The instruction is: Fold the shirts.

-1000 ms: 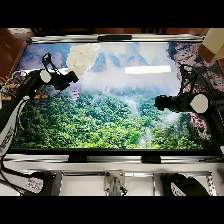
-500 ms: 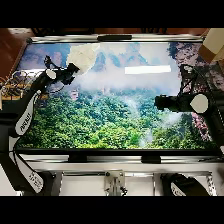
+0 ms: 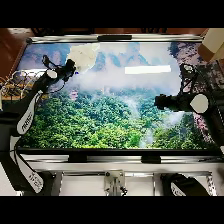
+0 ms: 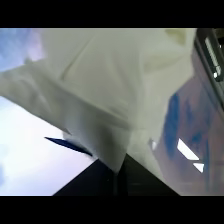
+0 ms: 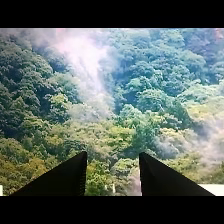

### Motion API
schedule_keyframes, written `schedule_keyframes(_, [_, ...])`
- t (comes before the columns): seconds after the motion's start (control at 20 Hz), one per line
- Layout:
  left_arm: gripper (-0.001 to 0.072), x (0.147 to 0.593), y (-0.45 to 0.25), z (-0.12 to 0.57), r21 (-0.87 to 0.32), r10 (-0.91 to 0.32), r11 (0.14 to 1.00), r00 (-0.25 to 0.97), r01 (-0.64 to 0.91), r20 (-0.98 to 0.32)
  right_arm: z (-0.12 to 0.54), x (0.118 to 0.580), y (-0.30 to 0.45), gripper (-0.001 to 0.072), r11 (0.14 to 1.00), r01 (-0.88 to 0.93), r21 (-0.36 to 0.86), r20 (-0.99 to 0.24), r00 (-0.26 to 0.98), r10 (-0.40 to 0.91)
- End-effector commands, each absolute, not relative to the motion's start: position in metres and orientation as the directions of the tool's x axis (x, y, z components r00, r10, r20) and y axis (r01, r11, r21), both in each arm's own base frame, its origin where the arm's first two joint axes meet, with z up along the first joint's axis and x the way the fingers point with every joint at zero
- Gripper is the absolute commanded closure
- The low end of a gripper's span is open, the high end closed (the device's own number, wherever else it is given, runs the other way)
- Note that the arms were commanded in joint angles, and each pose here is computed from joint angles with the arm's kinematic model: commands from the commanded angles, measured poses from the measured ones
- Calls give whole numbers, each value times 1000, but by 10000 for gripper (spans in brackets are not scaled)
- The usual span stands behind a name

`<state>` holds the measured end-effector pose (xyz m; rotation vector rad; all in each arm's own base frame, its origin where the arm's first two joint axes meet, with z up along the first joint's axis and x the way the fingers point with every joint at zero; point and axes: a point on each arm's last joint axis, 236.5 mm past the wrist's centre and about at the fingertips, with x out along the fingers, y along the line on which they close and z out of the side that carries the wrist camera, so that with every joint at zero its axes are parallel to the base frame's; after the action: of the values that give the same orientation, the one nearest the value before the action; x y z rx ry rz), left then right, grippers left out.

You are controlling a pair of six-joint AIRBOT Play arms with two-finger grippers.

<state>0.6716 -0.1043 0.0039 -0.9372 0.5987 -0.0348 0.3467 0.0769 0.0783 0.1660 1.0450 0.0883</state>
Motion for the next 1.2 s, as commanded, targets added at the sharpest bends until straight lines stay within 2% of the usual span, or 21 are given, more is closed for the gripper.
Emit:
schedule_keyframes(0.0, [674, 653, -131, 102, -625, -355, 779, 859, 53, -370, 78, 335, 75, 285, 985, 7, 172, -870, 471, 148])
schedule_keyframes(0.1, [674, 621, -146, 198, -493, -402, 837, 880, 240, -255, 96, 331, 72, 285, 986, 0, 167, -848, 511, 144])
schedule_keyframes(0.2, [674, 575, -155, 305, -398, -425, 844, 901, 360, -88, 134, 330, 62, 285, 991, -17, 136, -790, 602, 119])
schedule_keyframes(0.35, [673, 472, -154, 461, -326, -426, 816, 878, 477, 217, 212, 321, 41, 284, 997, -23, 73, -647, 760, 65])
schedule_keyframes(0.45, [673, 403, -153, 521, -282, -444, 794, 830, 539, 338, 263, 307, 29, 284, 998, -15, 56, -535, 844, 42])
schedule_keyframes(0.55, [673, 353, -149, 549, -221, -467, 793, 800, 567, 377, 303, 288, 23, 269, 998, -15, 54, -441, 897, 38])
schedule_keyframes(0.65, [674, 330, -148, 540, -164, -497, 814, 815, 557, 297, 317, 272, 23, 265, 997, -28, 75, -407, 912, 56])
schedule_keyframes(0.75, [673, 327, -152, 501, -230, -533, 805, 837, 547, 125, 295, 258, 38, 256, 991, -77, 106, -496, 860, 120])
schedule_keyframes(0.95, [673, 334, -160, 374, -251, -545, 838, 768, 484, -337, 208, 247, 94, 256, 948, -210, 241, -733, 600, 320])
schedule_keyframes(1.05, [673, 339, -159, 317, -271, -525, 851, 707, 450, -473, 151, 246, 118, 256, 920, -202, 337, -800, 453, 392])
schedule_keyframes(1.15, [673, 347, -160, 270, -302, -512, 859, 664, 414, -545, 96, 244, 144, 256, 878, -161, 451, -820, 315, 479])
